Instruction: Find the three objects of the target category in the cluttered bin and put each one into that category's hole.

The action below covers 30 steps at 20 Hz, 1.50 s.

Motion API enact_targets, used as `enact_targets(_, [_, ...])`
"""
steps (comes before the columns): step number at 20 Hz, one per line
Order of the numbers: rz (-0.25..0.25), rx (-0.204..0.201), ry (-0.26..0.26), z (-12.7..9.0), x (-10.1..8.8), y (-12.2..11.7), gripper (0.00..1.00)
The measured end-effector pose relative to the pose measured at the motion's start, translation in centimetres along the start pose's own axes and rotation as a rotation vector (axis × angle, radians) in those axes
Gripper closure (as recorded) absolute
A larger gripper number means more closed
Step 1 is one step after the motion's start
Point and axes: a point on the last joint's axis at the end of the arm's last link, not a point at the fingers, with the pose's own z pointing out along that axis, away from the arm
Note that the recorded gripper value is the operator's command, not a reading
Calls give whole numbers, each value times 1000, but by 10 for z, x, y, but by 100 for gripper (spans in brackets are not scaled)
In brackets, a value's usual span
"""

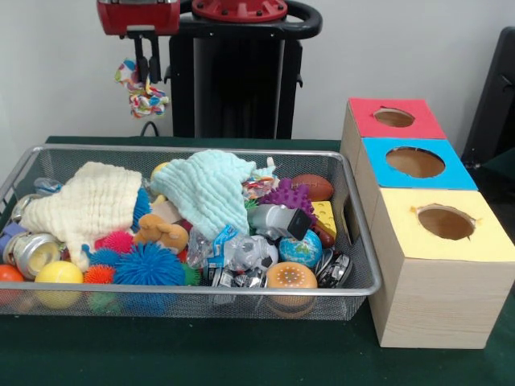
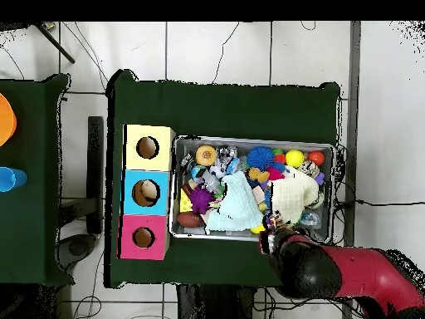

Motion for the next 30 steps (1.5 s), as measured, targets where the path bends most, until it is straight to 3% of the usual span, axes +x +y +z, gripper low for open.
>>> enact_targets(20, [-104,-36,40,4,-1,67,100])
enact_targets(30, [-108,-39,27,-11,-20,100,100])
